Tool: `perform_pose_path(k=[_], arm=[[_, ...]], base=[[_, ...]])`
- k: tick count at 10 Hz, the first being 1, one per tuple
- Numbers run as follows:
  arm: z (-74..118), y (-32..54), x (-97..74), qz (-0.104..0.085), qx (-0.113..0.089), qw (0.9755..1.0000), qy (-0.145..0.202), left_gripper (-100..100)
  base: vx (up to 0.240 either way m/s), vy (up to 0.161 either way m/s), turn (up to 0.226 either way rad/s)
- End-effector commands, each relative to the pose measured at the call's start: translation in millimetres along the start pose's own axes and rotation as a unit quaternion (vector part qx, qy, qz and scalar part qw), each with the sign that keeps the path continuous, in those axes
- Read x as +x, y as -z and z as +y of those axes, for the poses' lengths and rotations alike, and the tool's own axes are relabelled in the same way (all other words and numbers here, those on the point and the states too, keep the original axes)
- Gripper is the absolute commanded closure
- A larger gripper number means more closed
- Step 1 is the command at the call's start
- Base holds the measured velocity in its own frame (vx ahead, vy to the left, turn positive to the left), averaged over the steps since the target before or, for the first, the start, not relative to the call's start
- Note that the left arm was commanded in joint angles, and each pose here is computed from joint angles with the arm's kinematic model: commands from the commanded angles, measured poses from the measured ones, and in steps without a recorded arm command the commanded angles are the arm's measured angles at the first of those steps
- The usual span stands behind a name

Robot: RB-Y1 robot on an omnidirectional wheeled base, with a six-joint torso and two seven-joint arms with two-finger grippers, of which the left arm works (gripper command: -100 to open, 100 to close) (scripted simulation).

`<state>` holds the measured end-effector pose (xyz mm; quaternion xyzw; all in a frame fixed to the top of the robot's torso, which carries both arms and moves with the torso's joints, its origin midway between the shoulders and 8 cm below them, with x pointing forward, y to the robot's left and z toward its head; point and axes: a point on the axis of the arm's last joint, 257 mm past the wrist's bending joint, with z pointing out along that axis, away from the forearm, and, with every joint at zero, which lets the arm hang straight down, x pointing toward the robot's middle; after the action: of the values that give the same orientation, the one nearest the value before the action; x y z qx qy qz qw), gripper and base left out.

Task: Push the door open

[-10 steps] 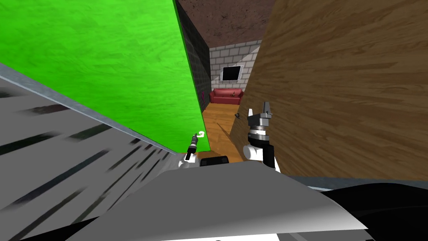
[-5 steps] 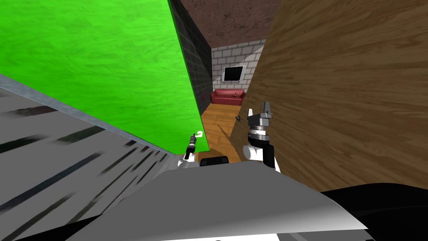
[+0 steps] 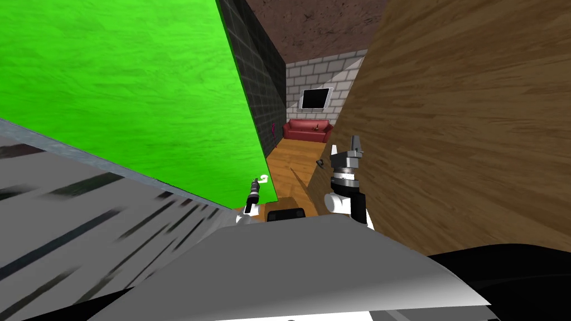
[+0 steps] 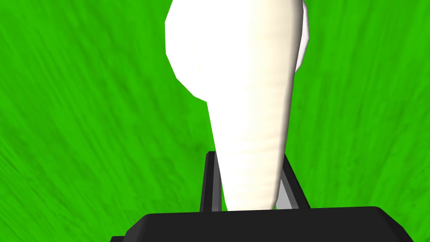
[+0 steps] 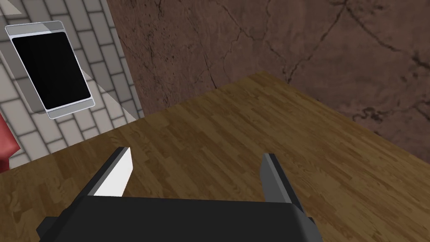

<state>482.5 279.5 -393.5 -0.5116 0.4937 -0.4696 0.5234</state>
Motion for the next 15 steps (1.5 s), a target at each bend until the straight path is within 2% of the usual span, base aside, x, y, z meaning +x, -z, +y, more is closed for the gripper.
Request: perform_pose_path(k=[1,4,6,9,10,11,12,14,15], arm=[[-4.4,-2.8,-3.3,-0.009,0.007,0.9999,0.005,100],[-2.4,-1.1,-7.3,-0.026,0.005,0.9995,0.015,100],[-2.5,0.5,-31.4,-0.042,0.006,0.9991,0.003,100],[-4.2,0.3,-40.9,-0.051,0.007,0.9987,-0.001,100],[-6.2,0.2,-51.8,-0.062,0.010,0.9980,-0.006,100],[-6.2,0.2,-51.8,-0.062,0.010,0.9980,-0.006,100],[-8.2,0.5,-63.2,-0.076,0.012,0.9970,-0.011,100],[-8.2,0.5,-63.2,-0.076,0.012,0.9970,-0.011,100],[-10.0,1.2,-74.1,-0.090,0.014,0.9957,-0.014,100]], base=[[0.178,-0.127,0.058],[0.159,-0.089,0.064],[0.098,-0.016,0.048],[0.175,-0.009,0.033],[0.178,-0.011,0.036],[0.174,-0.027,0.035],[0.207,-0.038,0.074],[0.139,0.004,0.025],[0.141,-0.008,0.068]])
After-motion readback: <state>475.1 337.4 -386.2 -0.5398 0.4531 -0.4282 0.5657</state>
